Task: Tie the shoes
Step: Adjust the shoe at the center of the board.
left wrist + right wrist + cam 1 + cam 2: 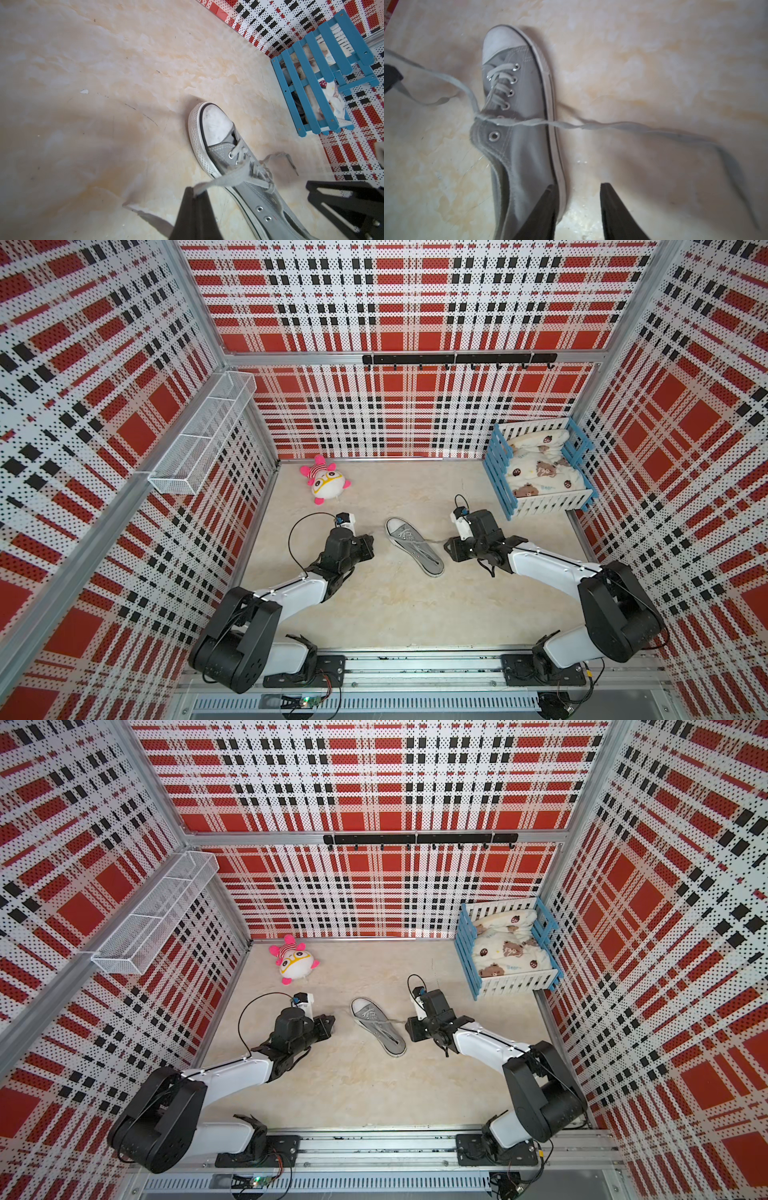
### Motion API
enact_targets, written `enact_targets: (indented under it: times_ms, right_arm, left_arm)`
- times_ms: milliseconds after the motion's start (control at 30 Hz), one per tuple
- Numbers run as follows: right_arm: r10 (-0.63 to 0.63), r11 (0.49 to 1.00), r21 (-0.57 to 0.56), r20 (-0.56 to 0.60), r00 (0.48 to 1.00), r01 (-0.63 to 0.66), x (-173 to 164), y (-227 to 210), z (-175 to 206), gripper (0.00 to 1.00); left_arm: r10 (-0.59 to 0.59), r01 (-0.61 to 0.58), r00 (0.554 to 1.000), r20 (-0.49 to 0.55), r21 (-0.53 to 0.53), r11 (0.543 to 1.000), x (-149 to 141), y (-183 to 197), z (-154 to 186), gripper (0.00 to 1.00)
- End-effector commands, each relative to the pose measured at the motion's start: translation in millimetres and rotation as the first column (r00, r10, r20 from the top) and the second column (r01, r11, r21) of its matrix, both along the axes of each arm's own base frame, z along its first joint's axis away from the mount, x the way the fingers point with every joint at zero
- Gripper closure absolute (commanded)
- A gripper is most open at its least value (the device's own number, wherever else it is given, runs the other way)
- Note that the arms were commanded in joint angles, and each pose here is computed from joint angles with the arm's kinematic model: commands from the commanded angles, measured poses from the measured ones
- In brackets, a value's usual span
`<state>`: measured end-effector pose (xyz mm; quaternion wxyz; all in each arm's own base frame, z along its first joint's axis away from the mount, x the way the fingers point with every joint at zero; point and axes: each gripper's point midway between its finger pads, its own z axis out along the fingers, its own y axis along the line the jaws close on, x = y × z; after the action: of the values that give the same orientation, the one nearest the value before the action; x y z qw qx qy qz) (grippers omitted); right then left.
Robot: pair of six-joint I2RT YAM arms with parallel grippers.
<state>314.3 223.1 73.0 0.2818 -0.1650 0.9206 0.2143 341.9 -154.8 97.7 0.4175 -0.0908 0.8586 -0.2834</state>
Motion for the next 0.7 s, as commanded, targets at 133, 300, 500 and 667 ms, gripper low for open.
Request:
enact_targets:
  times_ms: [133, 300, 500, 667]
  right_arm:
    - [0.186, 0.965, 0.199, -0.064, 0.981, -0.170, -41.8, 53.3, 2.5, 0.61]
    - [0.139, 0.981, 0.126, 0.064, 0.988, -0.147, -18.5, 45.8, 24.3, 0.58]
    - [0.158, 0.977, 0.103, 0.250, 0.955, -0.189, 17.6, 61.6, 61.1, 0.50]
    - [0.233, 0.952, 0.115, 0.337, 0.912, -0.285, 39.0, 89.4, 74.9, 0.43]
  left_arm:
    - [-0.027, 0.028, 0.998, 0.061, -0.015, 1.000, 11.1, -6.1, 23.4, 1.00]
    - [-0.067, 0.068, 0.996, 0.061, -0.015, 0.998, 10.3, -13.6, 23.4, 1.00]
    - [-0.087, 0.089, 0.993, 0.075, -0.021, 0.996, 9.7, -18.0, 29.2, 1.00]
    - [-0.097, 0.101, 0.989, 0.108, -0.036, 0.994, 7.7, -19.8, 42.9, 1.00]
